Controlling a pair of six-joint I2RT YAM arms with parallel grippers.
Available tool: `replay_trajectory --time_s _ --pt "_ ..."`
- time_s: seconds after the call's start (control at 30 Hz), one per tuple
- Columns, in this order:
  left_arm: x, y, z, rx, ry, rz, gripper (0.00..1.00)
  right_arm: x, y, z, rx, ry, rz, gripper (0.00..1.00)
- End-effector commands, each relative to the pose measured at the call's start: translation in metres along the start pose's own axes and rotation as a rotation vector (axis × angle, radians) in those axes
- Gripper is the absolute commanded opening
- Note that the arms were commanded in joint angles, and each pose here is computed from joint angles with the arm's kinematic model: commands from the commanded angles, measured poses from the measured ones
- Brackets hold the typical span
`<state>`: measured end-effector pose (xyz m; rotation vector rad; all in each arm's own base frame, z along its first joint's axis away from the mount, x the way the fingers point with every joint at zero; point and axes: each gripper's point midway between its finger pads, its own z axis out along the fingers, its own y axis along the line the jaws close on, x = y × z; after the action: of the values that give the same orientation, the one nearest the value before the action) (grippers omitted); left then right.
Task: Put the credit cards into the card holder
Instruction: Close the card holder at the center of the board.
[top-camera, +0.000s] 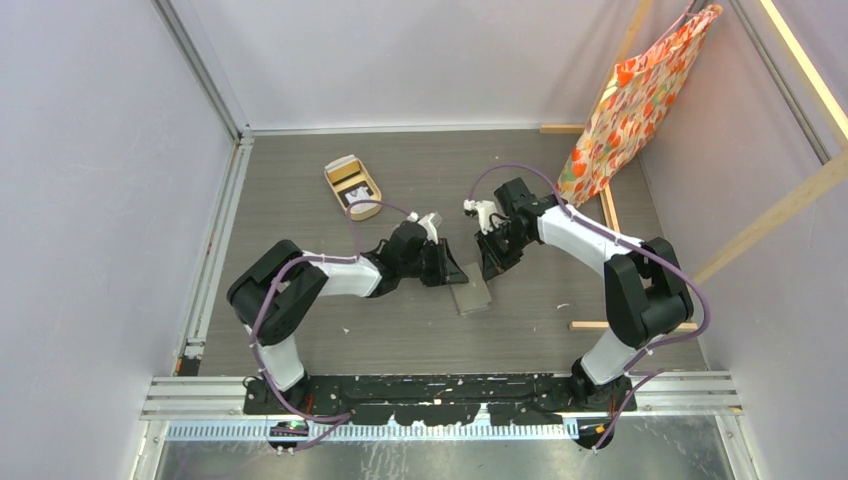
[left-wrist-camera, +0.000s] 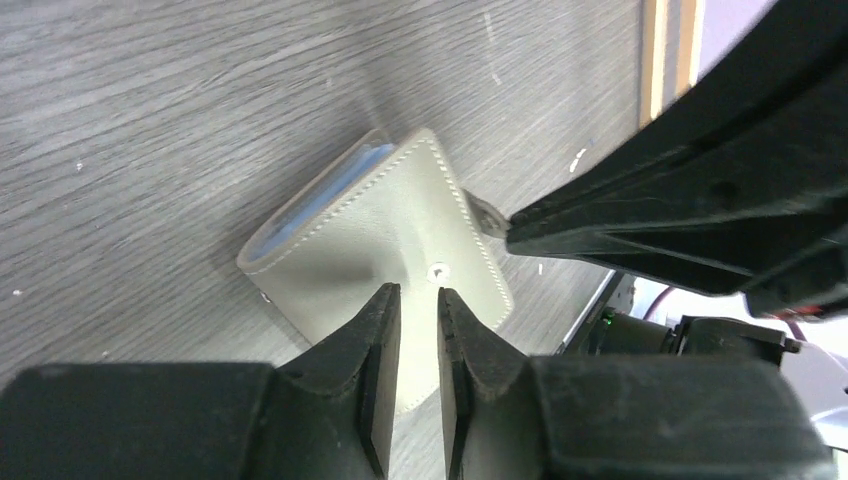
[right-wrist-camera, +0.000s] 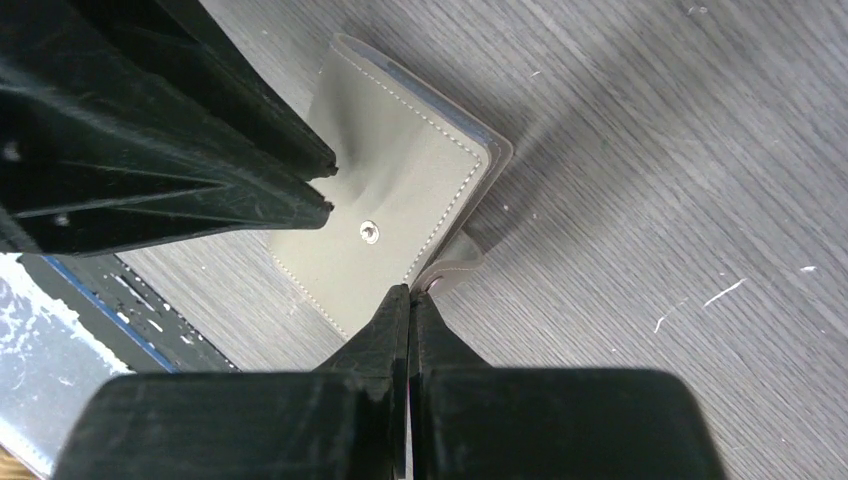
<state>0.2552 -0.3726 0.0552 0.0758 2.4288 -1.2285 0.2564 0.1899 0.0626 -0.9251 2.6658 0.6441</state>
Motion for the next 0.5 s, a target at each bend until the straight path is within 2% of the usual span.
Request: replay_trajectory --time_s 0.0,0.13,0.33,0.47 --pt "-0.018 -0.032 -0.021 0.073 -0.064 0.081 0.23 -0.018 0.012 -0.020 -0.056 -0.073 -0.054 0.01" --pt "-0.024 -0.039 -0.038 0.066 -0.101 0.122 0.26 -0.018 0.011 -0.023 -0.056 -0.078 -0.060 0.01" --pt "-0.026 -0.025 -0.057 0.005 -0.136 0.166 0.28 -0.020 0.000 -0.030 -0.020 -0.098 -0.053 0.01" --pt "-0.040 -0.018 -0.066 -0.021 -0.140 0.250 0.43 -0.021 -0.004 -0.038 0.001 -0.118 -0.064 0.03"
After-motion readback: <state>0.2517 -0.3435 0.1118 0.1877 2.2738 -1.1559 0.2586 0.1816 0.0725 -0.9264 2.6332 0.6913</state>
